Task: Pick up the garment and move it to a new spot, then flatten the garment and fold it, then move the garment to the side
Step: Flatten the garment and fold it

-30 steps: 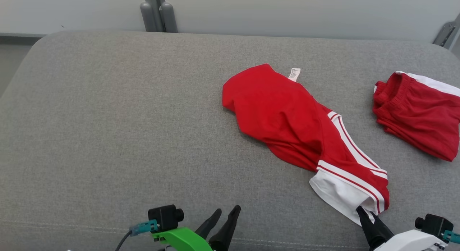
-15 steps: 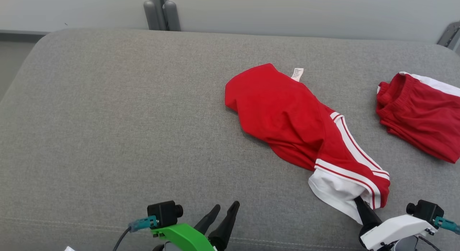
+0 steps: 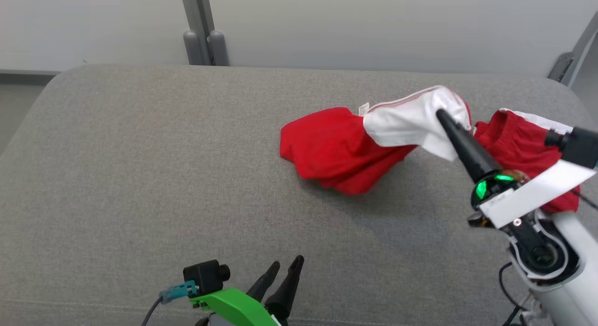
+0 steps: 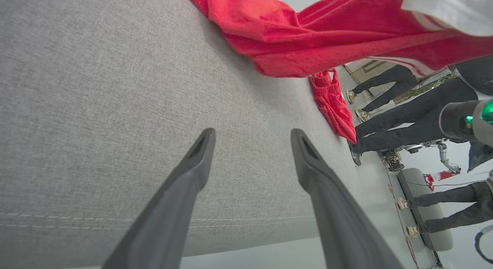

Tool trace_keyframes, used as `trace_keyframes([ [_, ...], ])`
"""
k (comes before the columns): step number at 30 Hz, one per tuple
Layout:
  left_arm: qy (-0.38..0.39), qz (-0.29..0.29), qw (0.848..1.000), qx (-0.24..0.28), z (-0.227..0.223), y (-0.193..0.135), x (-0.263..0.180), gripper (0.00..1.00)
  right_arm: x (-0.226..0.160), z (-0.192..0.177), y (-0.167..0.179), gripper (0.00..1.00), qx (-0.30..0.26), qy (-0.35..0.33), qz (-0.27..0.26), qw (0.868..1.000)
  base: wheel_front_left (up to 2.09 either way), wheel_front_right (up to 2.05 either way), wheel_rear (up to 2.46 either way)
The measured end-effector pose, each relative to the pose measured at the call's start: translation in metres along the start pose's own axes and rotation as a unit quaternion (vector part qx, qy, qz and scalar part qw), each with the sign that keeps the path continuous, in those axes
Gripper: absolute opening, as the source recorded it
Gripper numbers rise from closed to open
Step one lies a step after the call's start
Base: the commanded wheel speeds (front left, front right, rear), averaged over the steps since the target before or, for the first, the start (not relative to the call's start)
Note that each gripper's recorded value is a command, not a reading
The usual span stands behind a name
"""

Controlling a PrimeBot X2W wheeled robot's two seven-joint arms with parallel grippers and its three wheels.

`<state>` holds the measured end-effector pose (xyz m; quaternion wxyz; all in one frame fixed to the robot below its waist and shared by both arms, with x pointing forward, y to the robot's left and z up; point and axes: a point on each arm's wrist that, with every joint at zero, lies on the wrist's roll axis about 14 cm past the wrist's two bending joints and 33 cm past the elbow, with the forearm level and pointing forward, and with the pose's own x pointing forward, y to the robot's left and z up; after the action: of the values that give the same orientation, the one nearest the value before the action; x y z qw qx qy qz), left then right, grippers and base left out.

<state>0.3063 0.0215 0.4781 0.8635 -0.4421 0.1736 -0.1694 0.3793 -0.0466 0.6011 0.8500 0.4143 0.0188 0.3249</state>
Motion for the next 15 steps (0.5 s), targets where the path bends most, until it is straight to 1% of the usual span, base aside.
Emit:
trace_keyframes([
  [2, -0.002, -0.013, 1.0, -0.006, -0.001, -0.009, 0.001, 1.0, 0.003, 0.02, 0.012, 0.0, -0.022, -0.002, 0.02, 1.0, 0.0, 0.0, 0.0],
  [4, -0.003, -0.028, 1.0, -0.009, -0.003, -0.019, 0.001, 1.0, 0.003, 0.044, 0.014, 0.0, -0.046, -0.013, 0.025, 0.999, 0.0, 0.0, 0.0],
  [7, -0.013, -0.039, 0.999, -0.014, -0.003, -0.027, 0.0, 1.0, 0.007, 0.074, 0.023, 0.0, -0.055, -0.026, 0.039, 0.997, 0.0, 0.0, 0.0],
  [15, -0.043, -0.036, 0.998, -0.026, 0.005, -0.023, -0.01, 1.0, 0.047, 0.1, 0.071, 0.0, -0.031, -0.005, 0.083, 0.996, 0.0, 0.0, 0.0],
])
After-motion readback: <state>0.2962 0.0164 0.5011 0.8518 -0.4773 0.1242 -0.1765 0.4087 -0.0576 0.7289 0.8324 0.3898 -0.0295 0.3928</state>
